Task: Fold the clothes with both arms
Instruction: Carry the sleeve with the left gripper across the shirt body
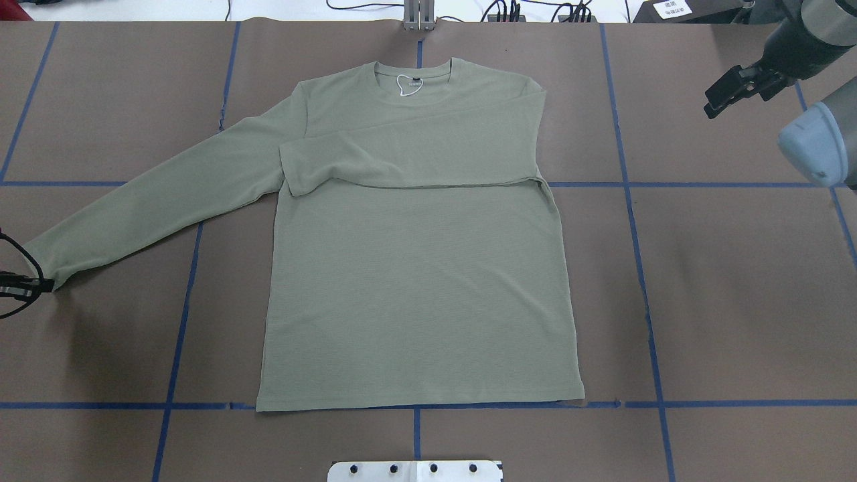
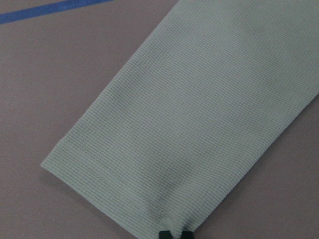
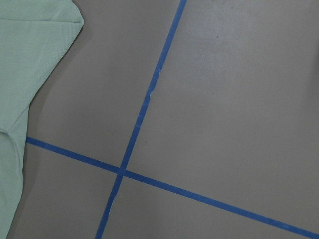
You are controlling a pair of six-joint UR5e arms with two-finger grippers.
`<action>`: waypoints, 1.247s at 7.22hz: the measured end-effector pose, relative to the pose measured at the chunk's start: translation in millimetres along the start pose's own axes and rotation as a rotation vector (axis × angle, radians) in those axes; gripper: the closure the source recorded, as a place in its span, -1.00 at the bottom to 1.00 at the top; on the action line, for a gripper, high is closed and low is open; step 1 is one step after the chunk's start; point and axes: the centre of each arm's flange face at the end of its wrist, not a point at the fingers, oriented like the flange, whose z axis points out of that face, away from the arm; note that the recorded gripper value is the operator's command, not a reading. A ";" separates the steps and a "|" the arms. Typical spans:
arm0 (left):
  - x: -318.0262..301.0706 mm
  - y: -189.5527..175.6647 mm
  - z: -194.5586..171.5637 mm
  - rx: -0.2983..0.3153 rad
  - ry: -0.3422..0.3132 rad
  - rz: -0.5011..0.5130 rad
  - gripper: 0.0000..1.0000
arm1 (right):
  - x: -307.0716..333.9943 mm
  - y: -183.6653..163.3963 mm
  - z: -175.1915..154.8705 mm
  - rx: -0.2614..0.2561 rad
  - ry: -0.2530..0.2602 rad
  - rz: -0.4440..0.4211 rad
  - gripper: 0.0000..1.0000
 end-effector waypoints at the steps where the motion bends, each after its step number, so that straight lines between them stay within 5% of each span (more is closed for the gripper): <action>1: 12.0 -9.5 -7.6 0.012 0.027 0.008 1.00 | -0.1 0.1 -0.2 0.000 0.000 0.001 -1.00; 3: 30.5 -50.2 -26.8 0.044 0.083 -0.003 1.00 | 8.3 2.3 -1.5 -0.002 0.008 0.013 -1.00; 6: 99.7 -194.0 -47.0 0.061 0.103 -0.052 1.00 | 59.2 22.4 -5.4 -0.013 0.029 0.042 -1.00; 9: 233.4 -335.4 -91.2 0.089 0.121 -0.047 1.00 | 92.7 40.1 -5.7 -0.025 0.039 0.041 -1.00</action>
